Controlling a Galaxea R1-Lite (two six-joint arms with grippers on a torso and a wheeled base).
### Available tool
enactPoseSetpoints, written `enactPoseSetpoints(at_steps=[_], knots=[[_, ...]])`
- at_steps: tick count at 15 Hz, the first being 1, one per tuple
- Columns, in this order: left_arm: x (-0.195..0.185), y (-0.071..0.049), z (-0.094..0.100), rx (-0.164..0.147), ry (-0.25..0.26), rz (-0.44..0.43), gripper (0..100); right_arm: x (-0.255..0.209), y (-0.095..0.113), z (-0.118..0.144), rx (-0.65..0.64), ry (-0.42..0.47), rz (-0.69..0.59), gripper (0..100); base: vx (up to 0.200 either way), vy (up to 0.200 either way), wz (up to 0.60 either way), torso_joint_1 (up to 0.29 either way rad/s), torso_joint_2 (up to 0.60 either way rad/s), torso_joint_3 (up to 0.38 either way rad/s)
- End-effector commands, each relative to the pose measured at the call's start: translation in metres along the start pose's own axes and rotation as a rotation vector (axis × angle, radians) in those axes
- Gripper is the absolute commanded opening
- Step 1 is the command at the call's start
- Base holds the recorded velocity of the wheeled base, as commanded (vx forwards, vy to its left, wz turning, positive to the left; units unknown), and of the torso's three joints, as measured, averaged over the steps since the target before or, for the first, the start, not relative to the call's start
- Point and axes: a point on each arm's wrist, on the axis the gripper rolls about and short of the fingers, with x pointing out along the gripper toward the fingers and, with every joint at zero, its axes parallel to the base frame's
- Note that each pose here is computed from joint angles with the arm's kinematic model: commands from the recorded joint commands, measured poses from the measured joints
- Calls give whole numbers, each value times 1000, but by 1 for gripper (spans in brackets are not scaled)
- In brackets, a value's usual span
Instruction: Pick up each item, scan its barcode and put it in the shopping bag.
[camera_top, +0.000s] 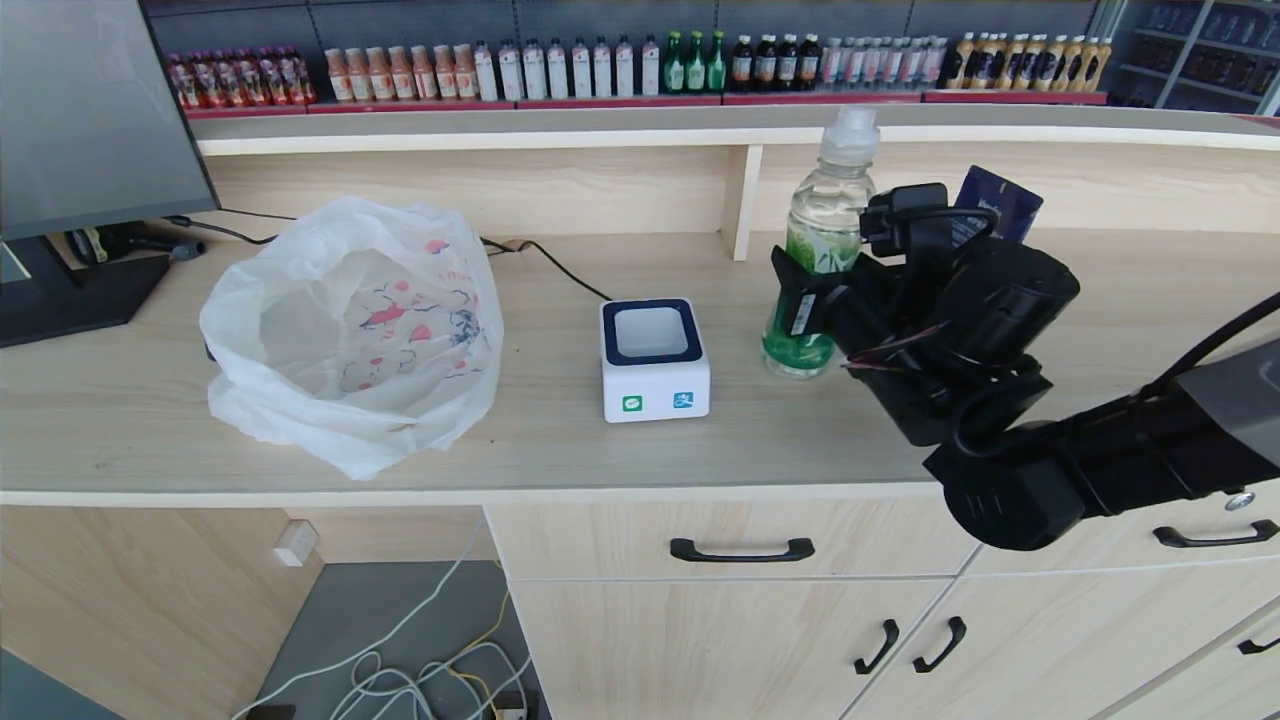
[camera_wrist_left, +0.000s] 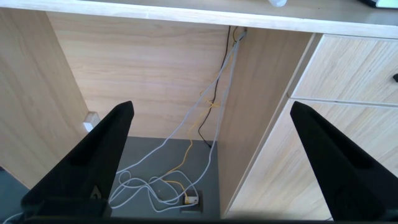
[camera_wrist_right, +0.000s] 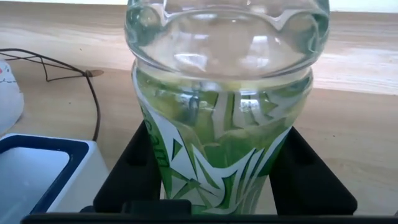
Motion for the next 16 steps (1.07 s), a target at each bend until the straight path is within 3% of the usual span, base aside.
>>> enactPoseSetpoints(at_steps=[1, 6, 11, 14, 16], knots=[[0, 0, 0, 0, 0, 1, 100, -2, -2, 13, 9, -30, -4, 0, 0, 0, 0, 0, 0, 0], [0, 0, 0, 0, 0, 1, 100, -10, -7, 45, 27, -94, -7, 0, 0, 0, 0, 0, 0, 0], [0, 0, 0, 0, 0, 1, 100, -36, -17, 99, 38, -140, 46, 0, 0, 0, 0, 0, 0, 0], [0, 0, 0, 0, 0, 1, 100, -66, -24, 104, 43, -116, 57, 0, 0, 0, 0, 0, 0, 0], [0, 0, 0, 0, 0, 1, 100, -95, -18, 105, 68, -101, 116, 0, 0, 0, 0, 0, 0, 0]])
